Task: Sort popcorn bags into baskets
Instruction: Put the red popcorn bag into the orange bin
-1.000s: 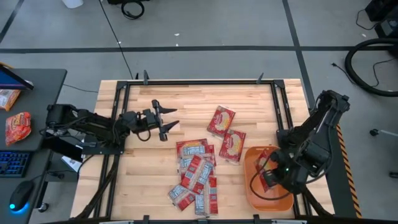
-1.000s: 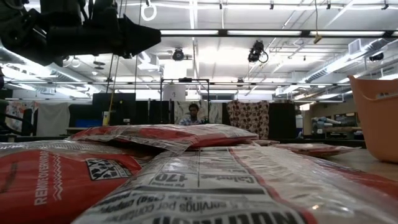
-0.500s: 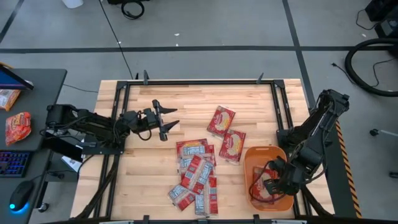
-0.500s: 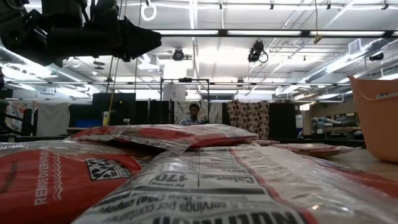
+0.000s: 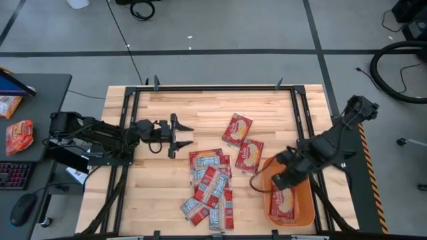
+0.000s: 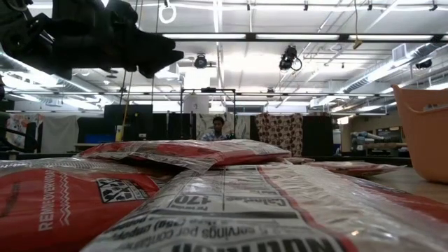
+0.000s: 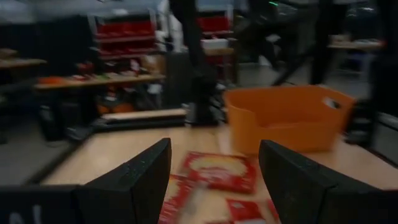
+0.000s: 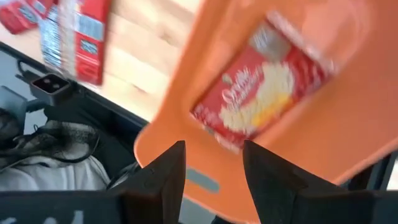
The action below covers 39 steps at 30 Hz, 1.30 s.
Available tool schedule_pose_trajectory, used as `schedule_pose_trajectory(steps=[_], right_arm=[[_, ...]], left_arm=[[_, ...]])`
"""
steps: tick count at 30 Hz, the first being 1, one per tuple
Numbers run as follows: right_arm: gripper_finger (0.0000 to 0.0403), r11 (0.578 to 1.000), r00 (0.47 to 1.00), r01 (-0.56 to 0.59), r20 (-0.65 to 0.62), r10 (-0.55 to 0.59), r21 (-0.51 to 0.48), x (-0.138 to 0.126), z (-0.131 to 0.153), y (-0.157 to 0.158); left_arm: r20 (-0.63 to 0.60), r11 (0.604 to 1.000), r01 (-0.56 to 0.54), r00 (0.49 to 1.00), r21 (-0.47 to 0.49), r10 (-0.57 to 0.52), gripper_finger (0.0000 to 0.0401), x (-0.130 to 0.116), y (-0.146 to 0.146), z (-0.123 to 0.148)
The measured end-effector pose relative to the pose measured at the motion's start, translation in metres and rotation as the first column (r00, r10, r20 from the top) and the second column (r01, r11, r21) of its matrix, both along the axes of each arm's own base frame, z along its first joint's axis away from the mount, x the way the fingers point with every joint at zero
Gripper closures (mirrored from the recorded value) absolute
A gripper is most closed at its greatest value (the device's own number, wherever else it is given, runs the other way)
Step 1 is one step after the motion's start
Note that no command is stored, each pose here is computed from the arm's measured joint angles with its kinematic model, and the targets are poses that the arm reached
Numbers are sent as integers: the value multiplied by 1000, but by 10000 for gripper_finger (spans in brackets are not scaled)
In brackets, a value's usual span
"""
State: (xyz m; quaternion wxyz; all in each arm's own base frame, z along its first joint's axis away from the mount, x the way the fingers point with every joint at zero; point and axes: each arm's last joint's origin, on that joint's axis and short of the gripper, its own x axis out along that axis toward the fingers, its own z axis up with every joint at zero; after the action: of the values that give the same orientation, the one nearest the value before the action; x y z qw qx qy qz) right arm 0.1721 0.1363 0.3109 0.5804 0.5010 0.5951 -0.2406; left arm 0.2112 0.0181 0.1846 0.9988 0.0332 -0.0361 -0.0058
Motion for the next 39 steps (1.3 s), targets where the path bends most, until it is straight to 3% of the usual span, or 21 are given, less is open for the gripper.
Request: schedule_pose_trajectory(steps=[5,8,13,18,22,28,32,36,39], right_arm=[[238,997,995,-68,72,71,-40,16,0,-21],[238,993,975,-106,191,113,-42,30,4,-30],[238,973,871,-200,434,229,-111,62,9,-35],[238,924,791,-322,477,382,-206,99,-12,-39],[239,849,725,-430,444,527,-306,123,-37,-44],[244,674,589,-552,342,732,-492,152,-62,-40],[251,562,508,-619,266,819,-549,168,-73,-30],[253,472,535,-683,57,843,-557,169,-87,-30],[252,439,573,-712,-93,814,-548,166,-100,-35]], left_arm=[[-62,994,96,993,-55,-99,154,0,-3,-6],[-102,985,148,982,-92,-158,154,0,-5,-10],[-142,973,198,966,-117,-214,154,0,-15,-14],[-153,958,262,948,-120,-278,154,0,-29,-15],[-155,958,262,948,-117,-278,154,-1,-35,-15],[-192,972,203,956,-119,-223,154,-1,-35,-19],[-207,976,172,958,-135,-198,154,-1,-34,-20],[-207,975,139,963,-173,-174,154,0,-34,-20],[-211,977,87,969,-196,-129,154,0,-32,-21]])
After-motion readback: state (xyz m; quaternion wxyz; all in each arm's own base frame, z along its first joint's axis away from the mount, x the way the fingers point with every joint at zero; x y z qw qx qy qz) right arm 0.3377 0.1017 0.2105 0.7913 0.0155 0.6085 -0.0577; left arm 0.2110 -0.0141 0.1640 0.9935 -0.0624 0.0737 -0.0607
